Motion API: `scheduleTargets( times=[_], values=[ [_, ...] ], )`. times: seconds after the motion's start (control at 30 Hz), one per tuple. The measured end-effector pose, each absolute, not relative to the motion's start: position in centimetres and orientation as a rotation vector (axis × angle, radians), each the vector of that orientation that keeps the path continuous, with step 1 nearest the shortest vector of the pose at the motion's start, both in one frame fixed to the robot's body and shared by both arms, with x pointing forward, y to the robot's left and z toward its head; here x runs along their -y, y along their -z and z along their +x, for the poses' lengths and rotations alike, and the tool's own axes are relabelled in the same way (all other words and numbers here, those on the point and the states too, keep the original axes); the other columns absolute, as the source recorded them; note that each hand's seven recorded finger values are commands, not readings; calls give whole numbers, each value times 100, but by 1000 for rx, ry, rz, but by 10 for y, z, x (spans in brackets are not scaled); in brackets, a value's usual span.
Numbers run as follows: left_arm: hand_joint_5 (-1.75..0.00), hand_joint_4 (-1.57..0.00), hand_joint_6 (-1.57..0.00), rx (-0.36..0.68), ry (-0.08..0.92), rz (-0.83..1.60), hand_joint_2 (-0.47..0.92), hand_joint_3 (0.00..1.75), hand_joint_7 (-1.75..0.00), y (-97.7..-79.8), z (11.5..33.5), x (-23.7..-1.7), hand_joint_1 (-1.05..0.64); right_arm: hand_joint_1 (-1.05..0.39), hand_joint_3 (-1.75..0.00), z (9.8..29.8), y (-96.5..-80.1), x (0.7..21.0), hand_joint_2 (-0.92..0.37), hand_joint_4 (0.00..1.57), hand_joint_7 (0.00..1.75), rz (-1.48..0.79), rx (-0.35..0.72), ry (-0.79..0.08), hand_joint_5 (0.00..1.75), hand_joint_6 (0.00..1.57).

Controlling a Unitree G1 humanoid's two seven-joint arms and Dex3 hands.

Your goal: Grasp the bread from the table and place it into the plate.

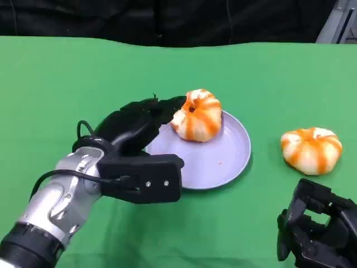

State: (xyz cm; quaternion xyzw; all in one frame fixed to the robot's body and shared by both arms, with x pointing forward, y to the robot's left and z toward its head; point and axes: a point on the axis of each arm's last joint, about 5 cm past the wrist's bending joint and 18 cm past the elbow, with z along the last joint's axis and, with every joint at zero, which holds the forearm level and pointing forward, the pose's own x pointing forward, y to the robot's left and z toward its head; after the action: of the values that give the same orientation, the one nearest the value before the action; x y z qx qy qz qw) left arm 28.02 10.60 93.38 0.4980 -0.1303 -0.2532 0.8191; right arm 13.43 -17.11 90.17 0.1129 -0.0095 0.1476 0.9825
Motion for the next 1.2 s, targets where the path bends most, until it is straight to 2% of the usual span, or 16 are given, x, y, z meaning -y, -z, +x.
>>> scheduleTargets(
  times=[0.03, 0.1, 0.13, 0.17, 0.23, 0.27, 0.3, 0.33, 0.37, 0.43, 0.5, 0.57, 0.73, 0.97, 1.07, 1.2],
  values=[
    [0, 0, -12, 280, 530, 1030, 92, 61, -4, -934, 278, -108, -97, -1, -96, 134, -902, 171, -71, 84, 159, 227, 20, -297, 175, 74],
    [-3, -7, -27, 289, 510, 969, 92, 37, -5, -936, 272, -111, -61, 0, -97, 134, -902, 170, -71, 84, 159, 230, 18, -295, 175, 74],
    [-4, -10, -31, 292, 494, 923, 92, 32, -6, -937, 269, -114, -52, 0, -97, 134, -901, 170, -71, 84, 160, 232, 17, -296, 175, 74],
    [-10, -23, -40, 298, 476, 869, 92, 31, -9, -938, 266, -116, -38, -1, -97, 133, -901, 169, -71, 84, 160, 233, 15, -296, 175, 74],
    [-21, -74, -76, 292, 450, 762, 92, 43, -15, -940, 261, -121, -6, -1, -97, 133, -901, 168, -71, 84, 160, 235, 15, -300, 175, 74],
    [-29, -98, -98, 279, 441, 675, 85, 62, -19, -942, 258, -126, 4, -1, -97, 133, -902, 167, -72, 84, 160, 236, 15, -301, 175, 73],
    [-33, -107, -108, 263, 441, 567, 77, 78, -19, -944, 254, -131, 7, 0, -97, 133, -902, 167, -72, 84, 160, 237, 15, -303, 175, 73],
    [-63, -111, -119, 245, 451, 468, 68, 94, -29, -946, 250, -137, 4, 0, -97, 133, -902, 166, -72, 83, 160, 237, 14, -304, 175, 73],
    [-100, -105, -120, 224, 469, 375, 61, 106, -49, -947, 245, -144, 2, 0, -97, 133, -902, 165, -73, 83, 160, 236, 13, -303, 175, 72],
    [-143, -93, -98, 173, 516, 217, 58, 117, -110, -948, 234, -160, 2, 0, -97, 133, -902, 165, -73, 82, 160, 228, 13, -302, 175, 71],
    [-166, -88, -85, 117, 560, 93, 58, 123, -145, -946, 219, -179, 4, 0, -97, 134, -902, 165, -73, 82, 160, 221, 15, -302, 175, 71],
    [-173, -92, -79, 59, 571, -16, 61, 125, -165, -943, 201, -193, 7, 0, -96, 135, -902, 165, -72, 82, 160, 217, 19, -305, 175, 71],
    [-175, -96, -78, -85, 550, -213, 62, 132, -174, -938, 159, -218, 9, -1, -96, 139, -902, 165, -73, 82, 160, 214, 25, -308, 175, 70],
    [-175, -97, -80, -109, 552, -260, 63, 135, -175, -938, 151, -222, 7, -2, -94, 139, -901, 165, -73, 83, 159, 215, 21, -308, 175, 71],
    [-175, -99, -82, -101, 539, -365, 63, 137, -175, -919, 135, -230, 6, -2, -95, 143, -897, 169, -72, 83, 157, 215, 11, -312, 175, 72],
    [-175, -98, -81, -180, 484, -449, 64, 141, -175, -895, 115, -236, 10, -3, -94, 145, -894, 175, -70, 83, 156, 207, 4, -300, 175, 72]
  ],
)
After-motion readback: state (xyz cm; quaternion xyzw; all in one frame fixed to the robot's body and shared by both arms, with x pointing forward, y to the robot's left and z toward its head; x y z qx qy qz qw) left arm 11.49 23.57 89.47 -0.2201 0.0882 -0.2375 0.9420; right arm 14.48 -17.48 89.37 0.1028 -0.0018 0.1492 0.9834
